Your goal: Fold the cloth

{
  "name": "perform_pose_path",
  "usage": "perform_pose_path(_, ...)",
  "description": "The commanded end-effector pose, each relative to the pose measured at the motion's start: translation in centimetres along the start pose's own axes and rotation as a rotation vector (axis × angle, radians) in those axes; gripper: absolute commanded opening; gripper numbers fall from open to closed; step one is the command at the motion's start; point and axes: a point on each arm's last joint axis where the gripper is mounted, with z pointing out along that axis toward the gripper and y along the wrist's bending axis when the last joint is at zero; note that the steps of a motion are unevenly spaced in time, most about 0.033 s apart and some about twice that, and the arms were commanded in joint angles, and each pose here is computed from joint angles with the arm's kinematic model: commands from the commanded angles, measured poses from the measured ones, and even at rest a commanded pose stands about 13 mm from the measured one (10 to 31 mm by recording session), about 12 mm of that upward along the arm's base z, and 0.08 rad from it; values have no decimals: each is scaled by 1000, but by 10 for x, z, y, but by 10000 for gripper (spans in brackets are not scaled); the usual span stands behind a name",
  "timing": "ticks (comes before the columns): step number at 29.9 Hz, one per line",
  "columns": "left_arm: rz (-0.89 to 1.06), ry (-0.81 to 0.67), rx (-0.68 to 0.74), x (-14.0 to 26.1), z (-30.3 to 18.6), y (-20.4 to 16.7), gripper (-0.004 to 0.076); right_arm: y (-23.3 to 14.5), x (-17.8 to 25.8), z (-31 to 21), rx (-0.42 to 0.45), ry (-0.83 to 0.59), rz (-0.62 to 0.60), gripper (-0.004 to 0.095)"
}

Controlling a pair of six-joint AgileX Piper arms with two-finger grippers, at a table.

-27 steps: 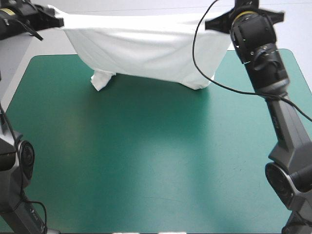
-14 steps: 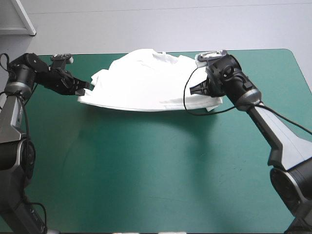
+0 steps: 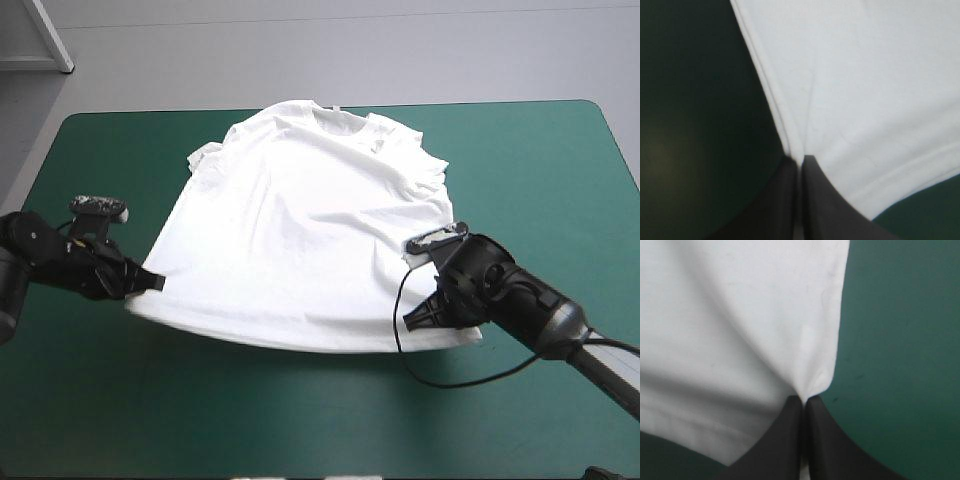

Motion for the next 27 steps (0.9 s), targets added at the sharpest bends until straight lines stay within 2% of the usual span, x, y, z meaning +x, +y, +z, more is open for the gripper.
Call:
perform_pose_path(1,-11,37,-8,25,-16,-12,-10,-4,21,-14,-20,5,1,-18)
perform_pose_path(7,-43,114,-5,56,-3,-16,-10,3,59,-6,-159,117,22,-18)
perform_pose_path(14,-77,242,35,85,26,-17,-10,1,96,16,-160,229,27,-18)
perform_pose_path(18,-96,233,26,89,35,-15,-8,0,109,29,-134,257,10,-18)
perform_pose_path(21,-114,219,34,88,35,-16,21,3,111,33,-157,250,-7,1)
perform_pose_path(23,-122,212,56,87,35,-18,102,3,109,32,-171,223,-8,82)
perform_pose_path(24,-127,206,69,86,35,-20,159,3,109,30,-180,202,-4,159)
perform_pose_path(27,-120,188,101,85,35,-22,343,1,108,26,-193,149,6,496)
